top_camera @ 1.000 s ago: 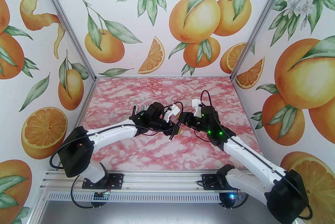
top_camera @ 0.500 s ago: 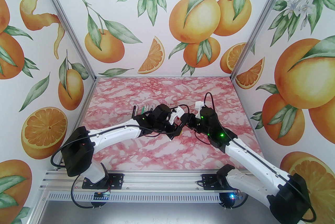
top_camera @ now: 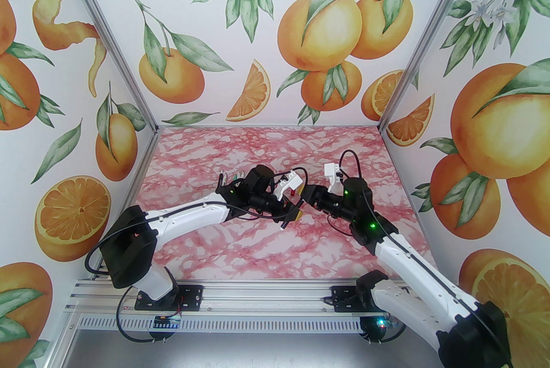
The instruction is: Open the pen caps
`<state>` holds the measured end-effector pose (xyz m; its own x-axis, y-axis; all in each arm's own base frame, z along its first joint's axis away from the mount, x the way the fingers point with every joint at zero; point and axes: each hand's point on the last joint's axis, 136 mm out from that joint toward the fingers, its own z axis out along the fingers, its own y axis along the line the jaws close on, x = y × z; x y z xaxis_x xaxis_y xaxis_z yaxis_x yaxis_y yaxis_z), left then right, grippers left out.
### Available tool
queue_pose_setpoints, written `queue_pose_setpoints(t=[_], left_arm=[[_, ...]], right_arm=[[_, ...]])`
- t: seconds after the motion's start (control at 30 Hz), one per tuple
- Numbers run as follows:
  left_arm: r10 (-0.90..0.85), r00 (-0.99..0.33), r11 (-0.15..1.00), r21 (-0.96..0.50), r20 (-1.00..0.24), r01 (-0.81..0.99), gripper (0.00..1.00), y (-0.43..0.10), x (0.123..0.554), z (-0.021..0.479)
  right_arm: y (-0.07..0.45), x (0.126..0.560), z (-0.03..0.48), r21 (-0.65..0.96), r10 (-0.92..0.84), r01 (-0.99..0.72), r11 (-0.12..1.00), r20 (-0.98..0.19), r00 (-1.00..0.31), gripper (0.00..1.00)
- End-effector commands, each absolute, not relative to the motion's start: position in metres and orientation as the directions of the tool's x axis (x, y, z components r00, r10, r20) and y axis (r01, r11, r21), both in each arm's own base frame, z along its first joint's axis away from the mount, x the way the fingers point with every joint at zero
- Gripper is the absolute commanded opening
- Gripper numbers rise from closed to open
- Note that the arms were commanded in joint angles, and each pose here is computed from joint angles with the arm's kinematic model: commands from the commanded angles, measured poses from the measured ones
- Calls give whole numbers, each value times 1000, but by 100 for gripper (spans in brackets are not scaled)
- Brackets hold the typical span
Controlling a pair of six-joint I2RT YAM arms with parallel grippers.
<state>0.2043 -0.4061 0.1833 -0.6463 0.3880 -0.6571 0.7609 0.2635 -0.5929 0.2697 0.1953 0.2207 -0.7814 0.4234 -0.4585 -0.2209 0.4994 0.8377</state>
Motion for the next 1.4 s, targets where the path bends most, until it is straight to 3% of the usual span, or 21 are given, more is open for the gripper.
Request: queue_pose_setpoints(t=[0.0, 0.23, 0.37, 0.5, 0.67, 0.77, 0.83, 1.03, 1.37], left_arm=[[467, -676, 198, -678, -570, 708, 0, -389, 172, 177], [464, -681, 278, -637, -567, 719, 0, -378, 182, 170], [494, -658, 415, -510, -569, 753, 0, -376, 194, 156], [538, -631, 502, -388, -560, 773, 0, -378, 199, 145], [513, -636, 505, -396, -577, 767, 0, -380, 199, 147], [476, -644, 510, -408, -599, 757, 0, -379, 202, 153], [410, -661, 575, -384, -629, 722, 0, -366, 216, 162], [314, -672, 662, -352, -671, 662, 0, -342, 236, 172], [239, -699, 730, -349, -674, 587, 0, -305, 251, 168]], right_arm=[[176, 291, 257, 785, 485, -339, 518, -596, -640, 11], [159, 300, 244, 757, 505, -236, 610, -601, -620, 10], [134, 317, 220, 749, 597, -28, 662, -549, -584, 8], [126, 328, 210, 741, 633, 60, 669, -525, -569, 7], [123, 336, 212, 713, 615, 62, 699, -554, -562, 8], [127, 340, 207, 679, 554, 29, 734, -573, -604, 10], [133, 338, 180, 567, 394, 3, 824, -569, -722, 11], [111, 335, 130, 333, 221, 44, 942, -517, -827, 11], [92, 353, 80, 107, 101, 62, 992, -406, -908, 12]])
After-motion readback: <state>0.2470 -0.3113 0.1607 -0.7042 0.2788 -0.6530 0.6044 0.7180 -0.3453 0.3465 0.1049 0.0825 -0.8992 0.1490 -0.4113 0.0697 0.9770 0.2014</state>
